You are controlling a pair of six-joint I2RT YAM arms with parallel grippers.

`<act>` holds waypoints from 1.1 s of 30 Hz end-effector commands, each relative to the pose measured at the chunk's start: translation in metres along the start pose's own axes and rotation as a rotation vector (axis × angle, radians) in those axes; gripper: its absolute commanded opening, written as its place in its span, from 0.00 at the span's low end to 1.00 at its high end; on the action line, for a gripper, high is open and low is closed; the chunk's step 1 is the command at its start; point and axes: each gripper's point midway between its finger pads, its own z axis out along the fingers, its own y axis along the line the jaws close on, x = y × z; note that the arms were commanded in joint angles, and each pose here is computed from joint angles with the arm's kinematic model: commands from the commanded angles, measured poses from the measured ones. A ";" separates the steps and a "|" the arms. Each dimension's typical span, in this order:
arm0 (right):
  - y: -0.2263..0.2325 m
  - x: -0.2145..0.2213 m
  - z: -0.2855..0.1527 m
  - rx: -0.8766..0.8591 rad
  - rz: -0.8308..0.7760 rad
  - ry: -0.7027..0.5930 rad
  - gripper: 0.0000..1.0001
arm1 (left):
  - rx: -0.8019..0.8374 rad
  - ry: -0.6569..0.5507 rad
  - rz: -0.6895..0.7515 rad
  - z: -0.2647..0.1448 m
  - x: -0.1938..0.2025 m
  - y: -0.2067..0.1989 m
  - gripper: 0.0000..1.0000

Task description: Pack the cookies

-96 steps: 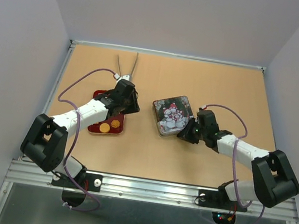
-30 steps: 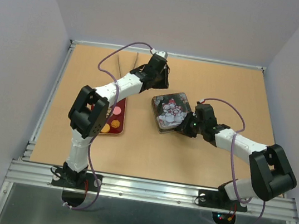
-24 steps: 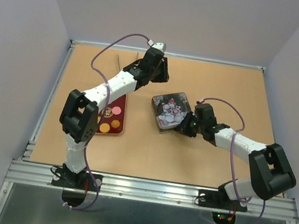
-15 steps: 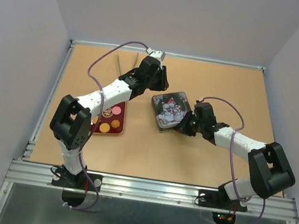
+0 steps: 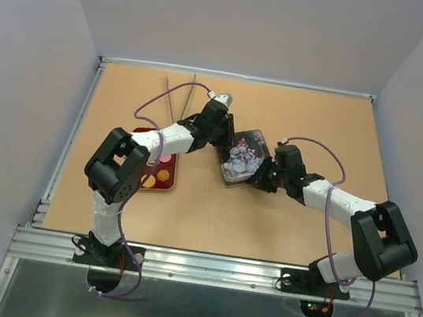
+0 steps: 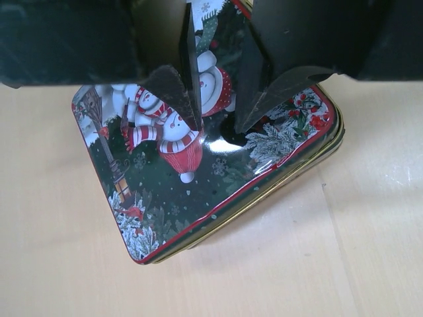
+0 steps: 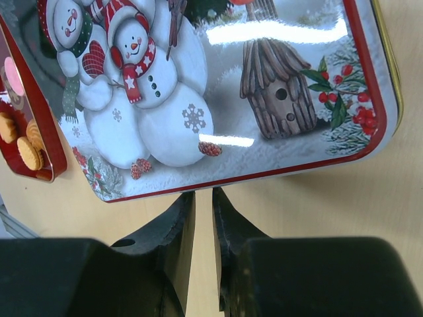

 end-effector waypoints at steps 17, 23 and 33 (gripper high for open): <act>0.039 -0.036 -0.017 -0.101 -0.044 -0.119 0.36 | 0.002 -0.138 0.040 -0.059 -0.093 -0.042 0.40; 0.045 -0.043 -0.028 -0.104 -0.047 -0.144 0.50 | 0.007 -0.154 0.035 -0.066 -0.100 -0.044 0.40; 0.050 -0.044 -0.042 -0.116 -0.054 -0.153 0.52 | 0.009 -0.156 0.037 -0.070 -0.099 -0.045 0.40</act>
